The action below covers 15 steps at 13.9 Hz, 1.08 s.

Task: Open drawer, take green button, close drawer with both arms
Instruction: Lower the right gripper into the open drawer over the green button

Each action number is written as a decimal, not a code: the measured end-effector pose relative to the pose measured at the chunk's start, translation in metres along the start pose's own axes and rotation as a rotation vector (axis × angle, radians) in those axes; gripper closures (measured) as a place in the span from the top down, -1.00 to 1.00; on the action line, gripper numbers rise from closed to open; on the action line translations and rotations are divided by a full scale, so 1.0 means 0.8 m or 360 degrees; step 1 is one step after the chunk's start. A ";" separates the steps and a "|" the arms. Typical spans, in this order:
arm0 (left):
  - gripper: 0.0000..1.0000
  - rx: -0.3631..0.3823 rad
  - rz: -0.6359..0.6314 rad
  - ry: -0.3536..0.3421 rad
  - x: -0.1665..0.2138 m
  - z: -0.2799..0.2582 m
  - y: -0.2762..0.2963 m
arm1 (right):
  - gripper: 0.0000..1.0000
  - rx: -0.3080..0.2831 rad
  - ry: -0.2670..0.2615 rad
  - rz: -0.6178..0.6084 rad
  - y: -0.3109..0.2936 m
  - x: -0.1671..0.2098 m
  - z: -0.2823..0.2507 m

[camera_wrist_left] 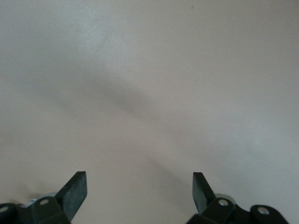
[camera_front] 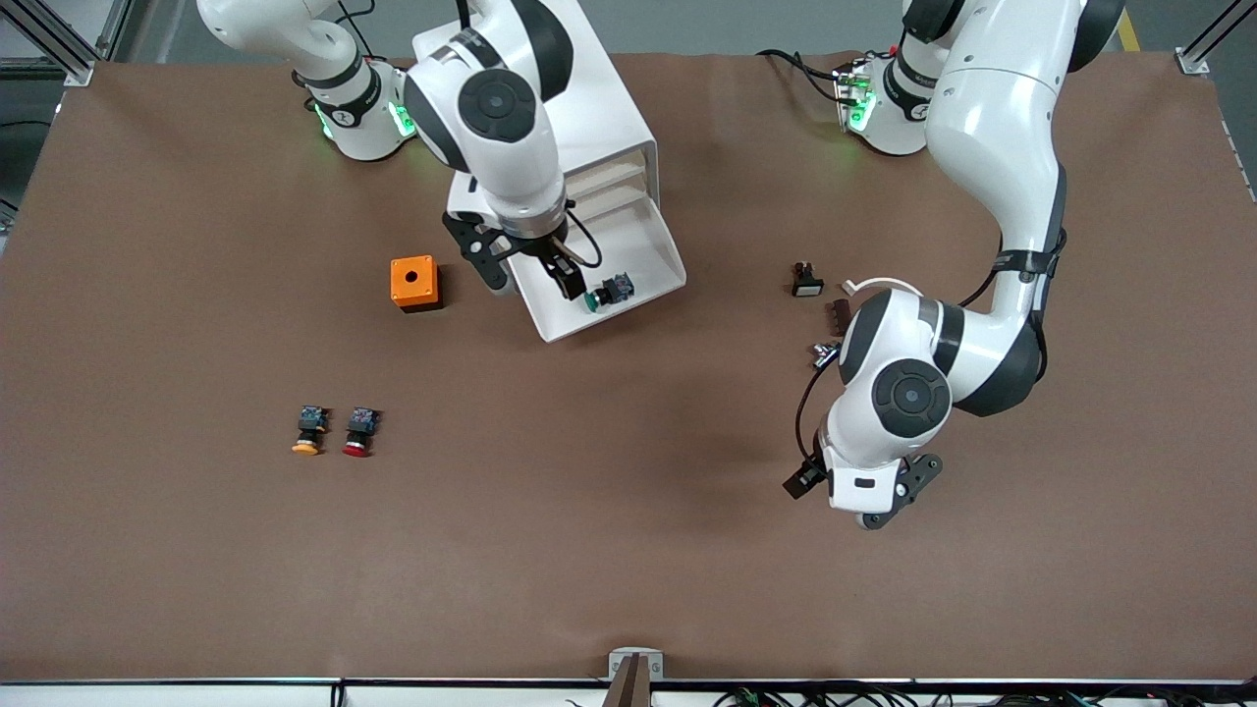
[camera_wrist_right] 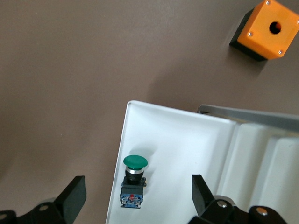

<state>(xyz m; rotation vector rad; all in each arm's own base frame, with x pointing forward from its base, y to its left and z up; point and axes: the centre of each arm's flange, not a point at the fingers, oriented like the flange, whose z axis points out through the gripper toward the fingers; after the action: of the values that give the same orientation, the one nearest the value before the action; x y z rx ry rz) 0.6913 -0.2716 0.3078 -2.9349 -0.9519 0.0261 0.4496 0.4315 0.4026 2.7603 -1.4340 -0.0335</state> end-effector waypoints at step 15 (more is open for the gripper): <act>0.99 0.0002 0.0011 -0.0001 0.001 0.003 -0.002 | 1.00 0.0026 0.0064 0.0134 -0.016 -0.062 0.085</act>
<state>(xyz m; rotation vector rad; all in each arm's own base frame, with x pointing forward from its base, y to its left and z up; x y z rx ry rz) 0.6912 -0.2696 0.3051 -2.9374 -0.9414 0.0283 0.4292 0.4783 0.3348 2.6939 -1.5453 0.0362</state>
